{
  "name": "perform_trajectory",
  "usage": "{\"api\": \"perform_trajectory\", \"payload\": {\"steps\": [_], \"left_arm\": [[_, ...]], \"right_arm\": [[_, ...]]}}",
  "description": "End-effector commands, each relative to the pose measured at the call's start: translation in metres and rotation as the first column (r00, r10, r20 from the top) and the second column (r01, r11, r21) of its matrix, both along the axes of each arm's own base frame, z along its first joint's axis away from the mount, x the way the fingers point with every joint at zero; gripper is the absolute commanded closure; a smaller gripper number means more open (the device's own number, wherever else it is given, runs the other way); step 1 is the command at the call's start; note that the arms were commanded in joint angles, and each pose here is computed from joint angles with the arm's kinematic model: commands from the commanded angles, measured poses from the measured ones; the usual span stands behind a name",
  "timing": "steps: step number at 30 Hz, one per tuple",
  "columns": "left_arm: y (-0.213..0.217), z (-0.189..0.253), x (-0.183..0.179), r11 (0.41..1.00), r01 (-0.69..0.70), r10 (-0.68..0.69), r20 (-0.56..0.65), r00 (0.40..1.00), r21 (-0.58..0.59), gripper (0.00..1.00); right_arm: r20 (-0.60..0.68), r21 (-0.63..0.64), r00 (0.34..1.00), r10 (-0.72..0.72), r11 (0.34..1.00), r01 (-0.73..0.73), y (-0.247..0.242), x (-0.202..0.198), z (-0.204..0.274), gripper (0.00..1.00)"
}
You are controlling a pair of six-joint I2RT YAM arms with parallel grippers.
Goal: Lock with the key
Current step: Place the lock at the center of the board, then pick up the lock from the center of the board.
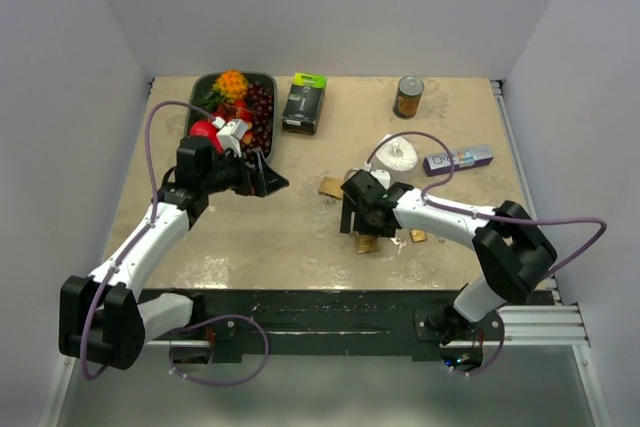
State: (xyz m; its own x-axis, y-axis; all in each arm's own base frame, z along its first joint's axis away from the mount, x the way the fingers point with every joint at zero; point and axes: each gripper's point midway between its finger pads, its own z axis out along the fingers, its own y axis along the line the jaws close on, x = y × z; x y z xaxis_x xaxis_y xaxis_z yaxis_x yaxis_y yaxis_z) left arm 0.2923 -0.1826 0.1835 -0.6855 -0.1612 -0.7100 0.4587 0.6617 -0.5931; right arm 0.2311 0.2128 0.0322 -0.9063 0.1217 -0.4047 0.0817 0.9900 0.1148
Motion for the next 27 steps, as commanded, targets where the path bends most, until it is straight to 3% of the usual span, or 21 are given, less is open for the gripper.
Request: {"api": "perform_trajectory", "payload": {"steps": [1,9,27], "left_arm": [[0.002,0.025,0.012,1.000,-0.006,0.005,0.098,0.995,0.009,0.01],[0.013,0.040,0.031,0.996,-0.077,0.068,0.160,0.985,0.050,0.01],[0.051,0.049,0.046,0.982,-0.187,0.183,0.162,0.970,0.010,0.01]], "right_arm": [[0.158,0.057,0.987,0.033,0.997,-0.043,0.018,0.033,0.053,0.16],[0.340,-0.001,0.936,0.093,0.995,-0.099,0.038,0.085,0.103,0.14],[0.306,-0.070,0.952,0.030,0.998,-0.009,0.081,0.145,0.055,0.04]]}}
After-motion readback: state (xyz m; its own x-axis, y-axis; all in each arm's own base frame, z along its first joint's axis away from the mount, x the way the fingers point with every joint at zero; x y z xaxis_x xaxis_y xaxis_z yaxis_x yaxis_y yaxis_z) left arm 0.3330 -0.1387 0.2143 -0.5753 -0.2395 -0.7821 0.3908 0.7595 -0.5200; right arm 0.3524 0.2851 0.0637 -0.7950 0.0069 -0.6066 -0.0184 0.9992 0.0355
